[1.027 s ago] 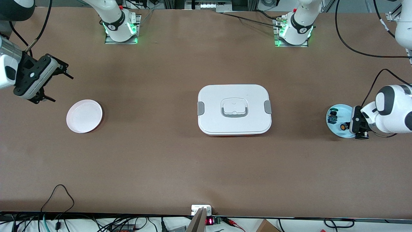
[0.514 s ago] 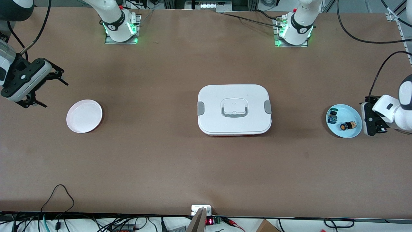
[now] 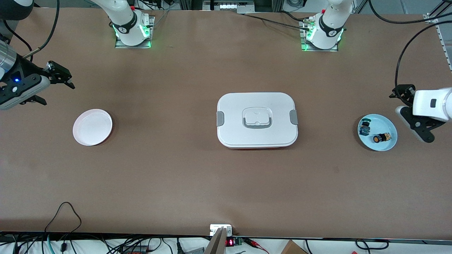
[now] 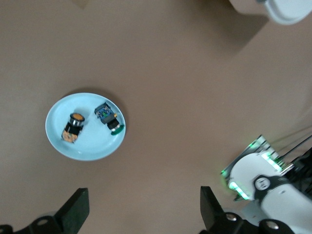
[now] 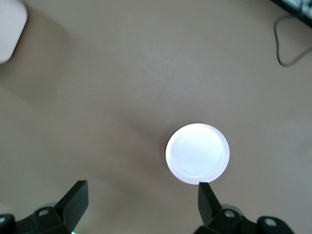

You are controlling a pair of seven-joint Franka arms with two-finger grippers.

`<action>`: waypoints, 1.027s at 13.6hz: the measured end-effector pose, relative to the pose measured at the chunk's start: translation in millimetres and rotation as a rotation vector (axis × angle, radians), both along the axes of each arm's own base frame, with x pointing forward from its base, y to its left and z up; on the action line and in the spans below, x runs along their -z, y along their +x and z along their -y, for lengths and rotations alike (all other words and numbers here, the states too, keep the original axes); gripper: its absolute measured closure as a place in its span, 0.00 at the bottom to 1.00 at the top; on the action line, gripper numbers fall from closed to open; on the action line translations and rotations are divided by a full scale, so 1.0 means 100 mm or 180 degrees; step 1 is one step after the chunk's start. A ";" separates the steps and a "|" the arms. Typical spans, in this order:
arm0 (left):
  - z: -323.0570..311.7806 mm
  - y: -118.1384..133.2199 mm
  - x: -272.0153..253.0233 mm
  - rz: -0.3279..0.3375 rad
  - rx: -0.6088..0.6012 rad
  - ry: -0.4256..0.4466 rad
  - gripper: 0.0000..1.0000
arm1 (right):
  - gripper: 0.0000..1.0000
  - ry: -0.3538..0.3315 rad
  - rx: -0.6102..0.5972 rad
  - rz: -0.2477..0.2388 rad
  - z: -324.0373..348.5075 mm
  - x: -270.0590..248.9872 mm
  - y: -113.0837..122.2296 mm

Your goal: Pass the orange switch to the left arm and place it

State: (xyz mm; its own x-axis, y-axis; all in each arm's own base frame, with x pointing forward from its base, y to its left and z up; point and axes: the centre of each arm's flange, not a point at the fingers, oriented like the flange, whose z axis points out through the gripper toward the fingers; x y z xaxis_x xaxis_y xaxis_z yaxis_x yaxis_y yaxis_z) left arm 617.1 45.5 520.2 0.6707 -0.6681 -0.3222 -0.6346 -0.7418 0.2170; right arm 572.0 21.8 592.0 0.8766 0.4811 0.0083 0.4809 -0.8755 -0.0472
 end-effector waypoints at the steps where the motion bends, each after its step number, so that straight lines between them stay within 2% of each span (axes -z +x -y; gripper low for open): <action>1: 0.07 -0.02 -0.13 0.0042 -0.0178 0.0044 0.00 | 0.00 0.0004 0.0214 -0.0006 -0.02 -0.03 -0.02; 4: 0.14 -0.04 -0.23 0.0049 -0.0478 0.0018 0.00 | 0.00 0.0013 0.0802 -0.0021 -0.18 -0.12 -0.12; 8: 0.46 -0.06 -0.29 0.0071 -0.0962 0.0275 0.00 | 0.00 0.0013 0.1189 -0.0044 -0.21 -0.01 -0.20; 10: 0.51 -0.10 -0.35 0.0129 -0.1379 0.0223 0.00 | 0.00 0.0004 0.1295 -0.0066 -0.21 0.07 -0.20; 11: 0.44 -0.13 -0.34 0.0192 -0.1588 0.0238 0.00 | 0.00 -0.0002 0.1313 -0.0058 -0.21 0.07 -0.20; 14: 0.27 -0.30 -0.30 0.0570 -0.2008 0.0331 0.00 | 0.00 -0.0051 0.1326 -0.0001 -0.20 0.04 -0.19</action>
State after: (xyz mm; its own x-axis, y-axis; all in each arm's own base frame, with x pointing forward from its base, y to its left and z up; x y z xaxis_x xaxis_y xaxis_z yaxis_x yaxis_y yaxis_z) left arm 587.1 18.9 549.9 0.9723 -0.1010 -0.2110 -0.0913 -0.9943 0.0556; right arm 553.3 41.4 587.7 0.9964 0.0853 0.0033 0.0853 -0.9958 -0.0320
